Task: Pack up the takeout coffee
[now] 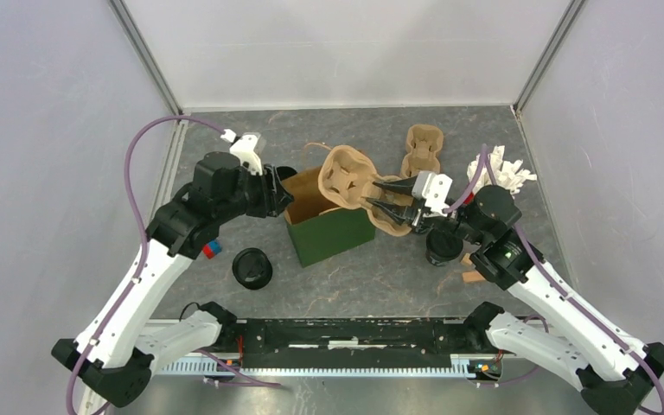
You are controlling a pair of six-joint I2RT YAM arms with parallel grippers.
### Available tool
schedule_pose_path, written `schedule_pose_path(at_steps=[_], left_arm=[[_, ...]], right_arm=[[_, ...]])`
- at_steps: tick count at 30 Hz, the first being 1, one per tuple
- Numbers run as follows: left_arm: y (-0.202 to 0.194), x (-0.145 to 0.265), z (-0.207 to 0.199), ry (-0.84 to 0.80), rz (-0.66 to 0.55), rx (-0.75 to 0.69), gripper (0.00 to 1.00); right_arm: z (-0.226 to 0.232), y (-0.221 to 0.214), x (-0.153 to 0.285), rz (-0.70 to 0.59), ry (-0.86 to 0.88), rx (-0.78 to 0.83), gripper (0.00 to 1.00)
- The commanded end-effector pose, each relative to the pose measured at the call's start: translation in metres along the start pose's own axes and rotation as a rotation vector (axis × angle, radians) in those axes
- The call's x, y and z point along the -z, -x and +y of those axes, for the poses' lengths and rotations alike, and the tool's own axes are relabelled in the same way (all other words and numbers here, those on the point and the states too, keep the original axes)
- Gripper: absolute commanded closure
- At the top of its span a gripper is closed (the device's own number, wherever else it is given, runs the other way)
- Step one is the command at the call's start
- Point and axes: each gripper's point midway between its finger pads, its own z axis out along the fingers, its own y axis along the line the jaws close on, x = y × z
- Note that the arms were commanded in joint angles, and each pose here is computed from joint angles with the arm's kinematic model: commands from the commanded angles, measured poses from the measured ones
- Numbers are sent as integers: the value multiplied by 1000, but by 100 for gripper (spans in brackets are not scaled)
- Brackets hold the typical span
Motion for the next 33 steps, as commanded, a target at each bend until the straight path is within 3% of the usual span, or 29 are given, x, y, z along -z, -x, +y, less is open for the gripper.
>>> schedule_pose_path(at_steps=[1, 14, 21, 28, 33], left_arm=[[26, 31, 15, 132, -97, 54, 44], [1, 24, 26, 193, -1, 100, 40], [5, 13, 23, 172, -21, 129, 43], [2, 5, 18, 141, -7, 128, 74], [1, 2, 11, 97, -10, 123, 88]], right_arm=[[-11, 30, -6, -67, -7, 109, 60], [-66, 74, -30, -118, -161, 348, 60], [-43, 64, -57, -204, -9, 413, 59], [-21, 41, -68, -257, 98, 524, 57], [-6, 12, -71, -256, 161, 564, 57]])
